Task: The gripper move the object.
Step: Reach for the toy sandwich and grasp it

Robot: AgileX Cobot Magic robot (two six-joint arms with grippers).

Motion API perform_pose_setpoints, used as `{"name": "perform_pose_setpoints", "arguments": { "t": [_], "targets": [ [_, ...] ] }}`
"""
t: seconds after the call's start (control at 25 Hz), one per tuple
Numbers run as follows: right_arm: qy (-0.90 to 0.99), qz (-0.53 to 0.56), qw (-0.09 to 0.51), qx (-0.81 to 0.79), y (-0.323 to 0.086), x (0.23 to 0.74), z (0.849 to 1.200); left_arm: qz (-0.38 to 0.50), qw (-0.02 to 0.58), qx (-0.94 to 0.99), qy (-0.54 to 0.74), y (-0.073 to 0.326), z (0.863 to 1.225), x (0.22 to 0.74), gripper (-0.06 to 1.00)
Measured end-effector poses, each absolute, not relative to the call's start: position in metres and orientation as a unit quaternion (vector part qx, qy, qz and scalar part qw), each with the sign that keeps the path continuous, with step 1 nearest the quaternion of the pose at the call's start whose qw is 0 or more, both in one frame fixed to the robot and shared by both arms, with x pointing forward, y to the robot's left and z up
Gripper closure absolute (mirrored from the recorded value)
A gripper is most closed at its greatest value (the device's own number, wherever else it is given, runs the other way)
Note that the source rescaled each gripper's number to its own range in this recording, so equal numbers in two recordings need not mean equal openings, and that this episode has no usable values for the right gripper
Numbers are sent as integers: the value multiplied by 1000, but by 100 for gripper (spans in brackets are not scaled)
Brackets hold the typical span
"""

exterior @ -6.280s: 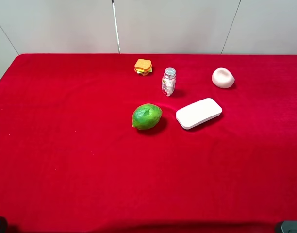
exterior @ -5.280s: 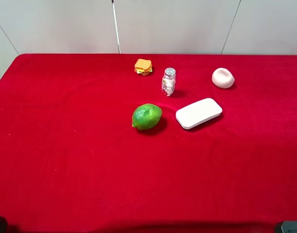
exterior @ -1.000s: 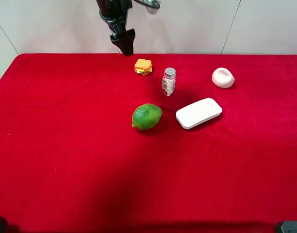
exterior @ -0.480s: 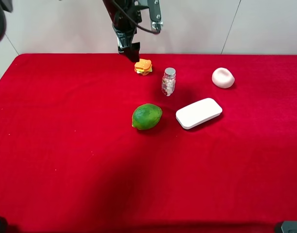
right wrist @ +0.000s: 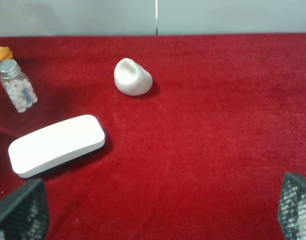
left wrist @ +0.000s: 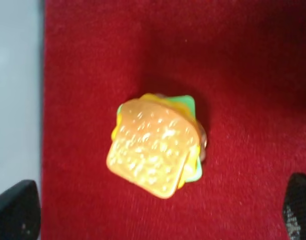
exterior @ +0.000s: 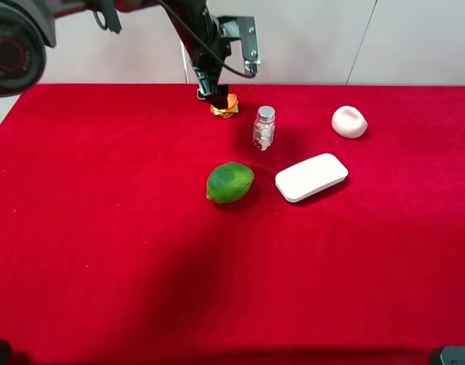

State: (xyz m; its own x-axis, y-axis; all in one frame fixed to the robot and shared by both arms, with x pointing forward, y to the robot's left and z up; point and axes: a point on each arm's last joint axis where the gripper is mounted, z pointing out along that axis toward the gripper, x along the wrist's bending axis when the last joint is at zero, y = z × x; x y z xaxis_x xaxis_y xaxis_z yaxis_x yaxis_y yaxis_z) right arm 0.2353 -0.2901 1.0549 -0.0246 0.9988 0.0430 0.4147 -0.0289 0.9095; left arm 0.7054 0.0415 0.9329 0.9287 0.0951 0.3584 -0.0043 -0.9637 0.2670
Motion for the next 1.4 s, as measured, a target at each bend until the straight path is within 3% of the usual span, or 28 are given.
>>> {"name": "perform_pose_setpoints", "arguments": {
  "t": [0.52,1.4],
  "targets": [
    [594,400,365,595,-290,235,1055,182,153,971,33,32,901,709,4],
    [594,400,365,596,-290,235,1055,188,183,964,52,27,885,713,4]
  ]
}}
